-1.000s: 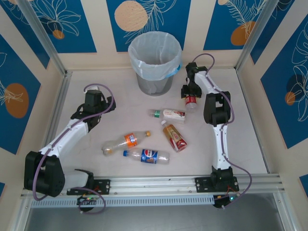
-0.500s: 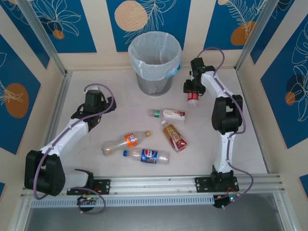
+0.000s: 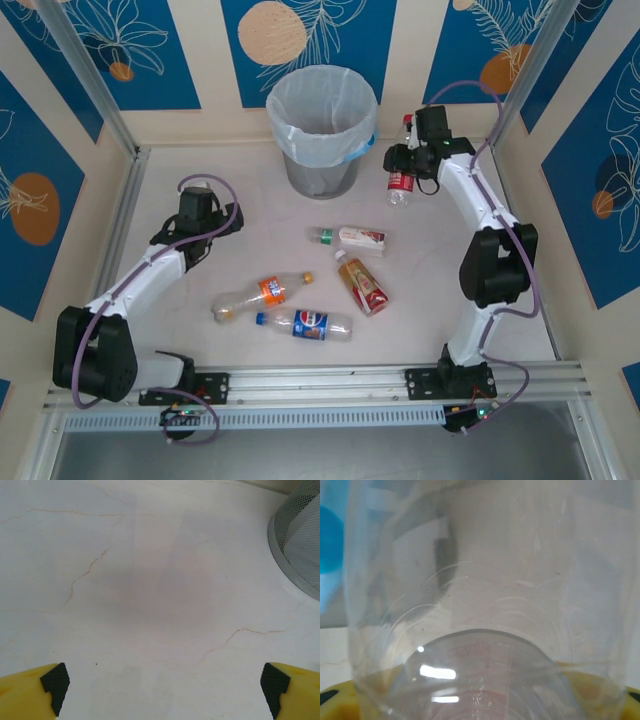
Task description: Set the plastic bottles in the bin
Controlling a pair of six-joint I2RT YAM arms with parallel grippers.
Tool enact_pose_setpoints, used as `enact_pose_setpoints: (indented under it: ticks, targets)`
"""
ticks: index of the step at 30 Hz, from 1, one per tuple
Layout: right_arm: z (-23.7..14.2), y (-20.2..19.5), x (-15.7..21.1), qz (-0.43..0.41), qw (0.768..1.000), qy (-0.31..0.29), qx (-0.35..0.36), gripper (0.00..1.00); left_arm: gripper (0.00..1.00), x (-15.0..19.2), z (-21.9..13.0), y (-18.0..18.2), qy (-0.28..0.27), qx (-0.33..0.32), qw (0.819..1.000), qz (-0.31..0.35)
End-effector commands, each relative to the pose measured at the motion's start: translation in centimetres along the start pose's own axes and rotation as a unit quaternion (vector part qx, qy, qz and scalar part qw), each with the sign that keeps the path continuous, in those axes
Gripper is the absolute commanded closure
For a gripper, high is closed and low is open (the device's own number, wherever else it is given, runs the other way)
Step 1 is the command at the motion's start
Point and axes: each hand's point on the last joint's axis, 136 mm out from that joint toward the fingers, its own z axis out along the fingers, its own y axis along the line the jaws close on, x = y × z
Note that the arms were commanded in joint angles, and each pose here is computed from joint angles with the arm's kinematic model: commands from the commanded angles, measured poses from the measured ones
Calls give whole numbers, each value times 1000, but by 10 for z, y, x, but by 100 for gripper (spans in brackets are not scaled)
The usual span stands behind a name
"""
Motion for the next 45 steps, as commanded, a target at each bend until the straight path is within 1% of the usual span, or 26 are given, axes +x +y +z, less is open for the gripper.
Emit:
enact_pose_setpoints:
  ticks: [1,5,9,13,17,19,22,27,30,32,35,36,39,42,45]
  targets:
    - [-29,23,-21,41,995,-42,-78,44,1,-6,1,2,-5,2,1000,-13]
    - [-51,42,-35,56,988,-62,-132,44,1,-5,0,1,-3,7,1000,-14]
    - [-70,61,-49,69,978,-77,-180,44,1,-6,-3,-8,-4,34,999,-12]
    - [-86,81,-64,83,965,-86,-235,44,1,-7,-10,-17,-17,67,998,0]
    - [-104,102,-81,88,949,-95,-288,44,1,-10,-22,-32,-28,119,992,14]
    - [-112,114,-90,85,940,-94,-316,44,1,-10,-26,-36,-31,132,991,19]
    - [-118,131,-103,85,929,-93,-348,44,1,-10,-30,-34,-36,133,990,24]
    - [-109,151,-125,75,925,-104,-357,43,1,-8,-34,-32,-38,132,990,28]
    - [-101,163,-139,66,921,-115,-366,43,1,-6,-37,-36,-37,146,988,33]
    - [-94,167,-151,74,915,-121,-377,43,1,-4,-43,-47,-38,182,982,42]
    - [-83,174,-162,80,908,-125,-392,43,1,2,-54,-71,-32,258,964,61]
    - [-82,177,-165,79,906,-129,-396,43,1,4,-55,-74,-28,268,961,62]
    - [-70,180,-173,70,908,-153,-383,43,1,8,-53,-72,-22,263,963,61]
    - [-54,178,-178,51,915,-182,-356,43,1,9,-50,-66,-21,245,967,61]
    - [-37,176,-175,22,924,-196,-327,43,1,10,-50,-64,-20,241,968,63]
